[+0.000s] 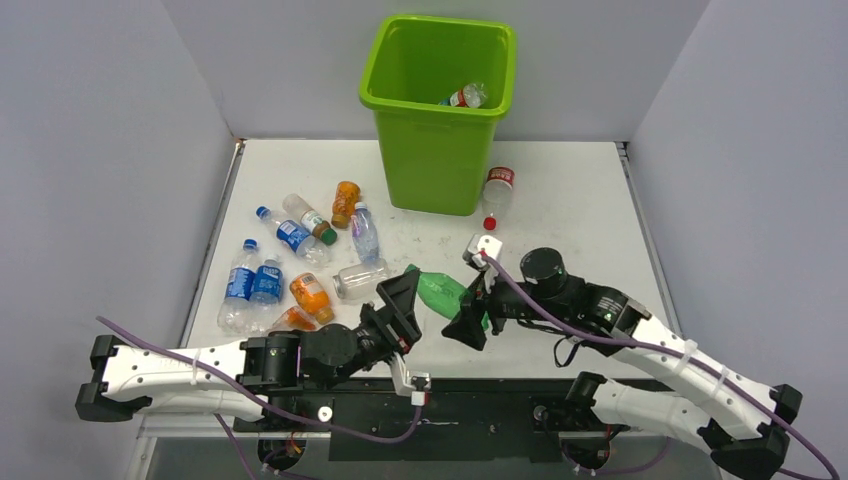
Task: Put the plastic bottles in the bin
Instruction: Place the plastic bottle in the trash bin.
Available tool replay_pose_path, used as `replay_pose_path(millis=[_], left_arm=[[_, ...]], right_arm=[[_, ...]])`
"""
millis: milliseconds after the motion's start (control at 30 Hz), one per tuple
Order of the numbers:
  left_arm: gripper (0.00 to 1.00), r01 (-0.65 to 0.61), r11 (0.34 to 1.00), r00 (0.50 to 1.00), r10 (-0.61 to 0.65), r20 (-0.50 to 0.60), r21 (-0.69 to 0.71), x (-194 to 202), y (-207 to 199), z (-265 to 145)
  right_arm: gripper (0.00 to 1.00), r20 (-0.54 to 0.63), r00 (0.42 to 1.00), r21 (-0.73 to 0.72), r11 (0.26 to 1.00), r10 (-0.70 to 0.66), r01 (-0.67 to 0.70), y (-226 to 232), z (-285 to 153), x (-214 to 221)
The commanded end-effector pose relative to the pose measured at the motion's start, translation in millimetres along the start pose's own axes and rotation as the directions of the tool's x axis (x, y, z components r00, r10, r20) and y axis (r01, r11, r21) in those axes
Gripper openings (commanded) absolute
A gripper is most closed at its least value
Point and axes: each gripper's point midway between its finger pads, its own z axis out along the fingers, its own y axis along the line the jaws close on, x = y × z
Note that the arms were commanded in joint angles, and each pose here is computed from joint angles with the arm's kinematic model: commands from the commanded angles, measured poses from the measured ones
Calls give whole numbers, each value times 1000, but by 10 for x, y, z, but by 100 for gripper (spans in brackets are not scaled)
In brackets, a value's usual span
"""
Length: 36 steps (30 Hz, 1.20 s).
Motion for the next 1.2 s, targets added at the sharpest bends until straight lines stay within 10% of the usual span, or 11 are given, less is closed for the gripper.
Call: replay_pose_path(millis=[0,200,433,633,867,1167], left_arm=[[96,234,969,972,-235,-6,-80,58,198,-63],[96,615,784,785,-619,-24,-84,39,-43,-31],[96,991,92,98,-993,67,-99,-175,555,86],[96,874,-451,-482,-763,431,179,-129,1425,-86],[96,721,-591,-693,-618,372,362,158,1721,99],[99,667,-547,-717,-655,239,505,-109,1846,383]], right_arm=[[35,282,958,148,989,-61,19,-151,-288,-521],[35,642,762,226,970,-78,-91,-281,-775,-766],[32,721,690,208,970,-62,-129,-327,-814,-741],[30,746,665,175,975,-39,-139,-313,-797,-707],[29,750,661,138,982,-20,-127,-259,-750,-725],[29,745,667,108,988,-7,-110,-222,-641,-793]])
